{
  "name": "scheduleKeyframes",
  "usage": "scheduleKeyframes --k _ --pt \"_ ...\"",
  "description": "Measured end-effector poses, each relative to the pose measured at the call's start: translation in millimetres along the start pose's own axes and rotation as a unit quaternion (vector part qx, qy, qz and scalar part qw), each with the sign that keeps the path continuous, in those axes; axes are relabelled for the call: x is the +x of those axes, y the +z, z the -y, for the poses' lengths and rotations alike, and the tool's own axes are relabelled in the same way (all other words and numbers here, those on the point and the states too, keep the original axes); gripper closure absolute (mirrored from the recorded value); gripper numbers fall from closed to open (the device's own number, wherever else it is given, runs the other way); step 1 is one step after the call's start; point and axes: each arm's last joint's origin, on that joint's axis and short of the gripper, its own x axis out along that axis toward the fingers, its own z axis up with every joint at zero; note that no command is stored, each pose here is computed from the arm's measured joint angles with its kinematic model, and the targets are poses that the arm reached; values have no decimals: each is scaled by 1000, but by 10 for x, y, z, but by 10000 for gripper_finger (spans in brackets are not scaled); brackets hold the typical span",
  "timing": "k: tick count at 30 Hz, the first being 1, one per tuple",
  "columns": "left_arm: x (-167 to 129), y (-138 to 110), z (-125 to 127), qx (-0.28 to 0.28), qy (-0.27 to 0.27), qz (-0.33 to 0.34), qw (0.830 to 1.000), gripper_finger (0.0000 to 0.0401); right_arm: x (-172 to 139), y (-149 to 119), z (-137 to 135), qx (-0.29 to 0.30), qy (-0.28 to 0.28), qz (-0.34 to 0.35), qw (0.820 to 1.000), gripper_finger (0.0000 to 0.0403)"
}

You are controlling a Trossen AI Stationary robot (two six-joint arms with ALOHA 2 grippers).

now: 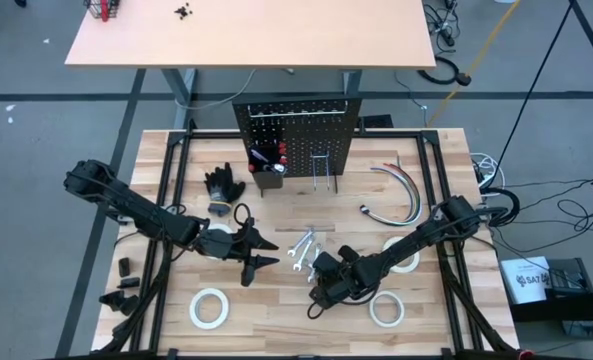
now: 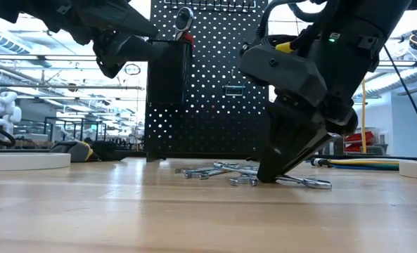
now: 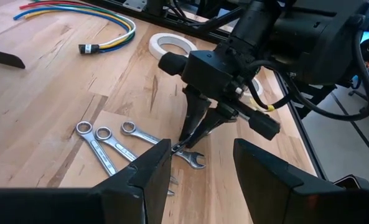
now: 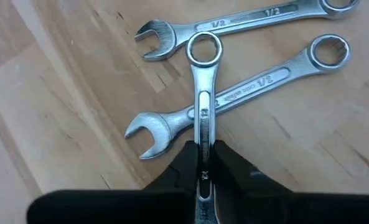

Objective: Hang tools onto peg board
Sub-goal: Hang the wrench on the peg board

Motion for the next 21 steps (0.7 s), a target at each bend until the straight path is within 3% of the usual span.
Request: scheduleKeyframes --k 10,21 --pt "0 -1 0 -11 0 0 1000 225 -217 172 -184 -33 -17 8 999 381" --pt "0 -1 0 -11 0 0 1000 225 -259 159 -211 -42 -22 32 998 381"
